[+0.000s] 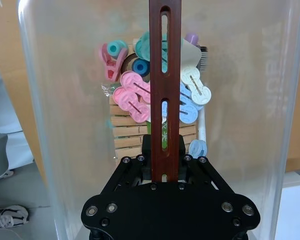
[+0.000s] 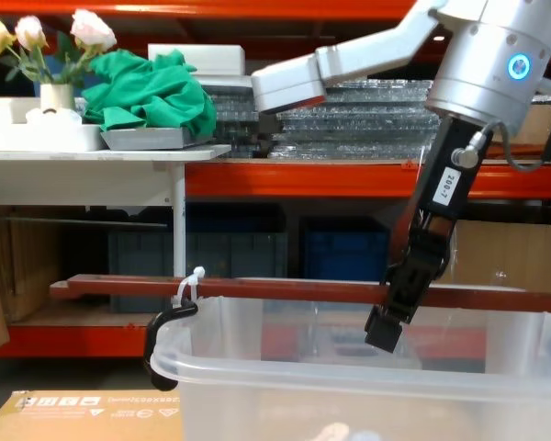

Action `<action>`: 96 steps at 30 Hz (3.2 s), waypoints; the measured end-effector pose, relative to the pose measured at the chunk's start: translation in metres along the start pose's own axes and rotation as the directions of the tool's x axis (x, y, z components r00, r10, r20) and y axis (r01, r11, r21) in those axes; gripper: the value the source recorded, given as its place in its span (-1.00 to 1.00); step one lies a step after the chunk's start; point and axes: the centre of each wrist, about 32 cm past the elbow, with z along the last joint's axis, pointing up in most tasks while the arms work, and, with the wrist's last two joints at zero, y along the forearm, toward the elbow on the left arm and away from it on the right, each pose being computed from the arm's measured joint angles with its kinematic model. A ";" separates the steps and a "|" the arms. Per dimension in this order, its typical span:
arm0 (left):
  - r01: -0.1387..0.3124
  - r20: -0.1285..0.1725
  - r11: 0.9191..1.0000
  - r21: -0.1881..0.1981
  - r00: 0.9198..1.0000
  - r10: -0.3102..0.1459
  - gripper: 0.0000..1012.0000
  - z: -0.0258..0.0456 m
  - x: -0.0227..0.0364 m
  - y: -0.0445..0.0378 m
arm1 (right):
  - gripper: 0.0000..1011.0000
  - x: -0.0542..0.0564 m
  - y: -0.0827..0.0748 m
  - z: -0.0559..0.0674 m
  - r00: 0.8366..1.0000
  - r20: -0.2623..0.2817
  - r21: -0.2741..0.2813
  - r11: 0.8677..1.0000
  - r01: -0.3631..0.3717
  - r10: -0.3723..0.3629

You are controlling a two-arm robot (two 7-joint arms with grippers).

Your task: Use one hand to grasp the basket and place it at the designated location.

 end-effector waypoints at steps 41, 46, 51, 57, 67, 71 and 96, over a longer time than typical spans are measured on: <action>0.000 0.000 1.000 0.000 1.000 0.000 -1.00 0.0000 0.0000 0.0000 | -0.55 -0.001 0.054 -0.012 0.993 -0.066 0.102 0.991 -0.089 0.096; 0.000 0.000 1.000 0.000 1.000 0.000 -1.00 -0.0001 0.0000 0.0000 | -0.55 -0.001 0.060 -0.012 0.992 -0.066 0.111 0.988 -0.104 0.112; 0.000 0.000 1.000 0.000 1.000 0.000 -1.00 0.0000 0.0000 0.0000 | -0.55 -0.002 0.066 -0.014 0.990 -0.068 0.131 0.985 -0.113 0.122; 0.000 0.000 1.000 0.000 1.000 0.000 -1.00 0.0000 0.0000 0.0000 | -0.55 -0.003 0.069 -0.015 0.990 -0.072 0.139 0.984 -0.112 0.123; 0.000 0.000 1.000 0.000 1.000 0.000 -1.00 0.0000 0.0000 0.0000 | -0.55 -0.001 0.071 -0.016 0.986 -0.091 0.143 0.982 -0.125 0.139; 0.000 0.000 1.000 0.000 1.000 0.000 -1.00 0.0000 0.0000 0.0000 | -0.52 -0.001 0.071 -0.016 0.986 -0.090 0.141 0.982 -0.126 0.140; 0.000 0.000 1.000 0.000 1.000 0.000 -1.00 0.0000 0.0000 0.0000 | 0.98 -0.002 0.070 -0.016 0.987 -0.085 0.139 0.983 -0.122 0.135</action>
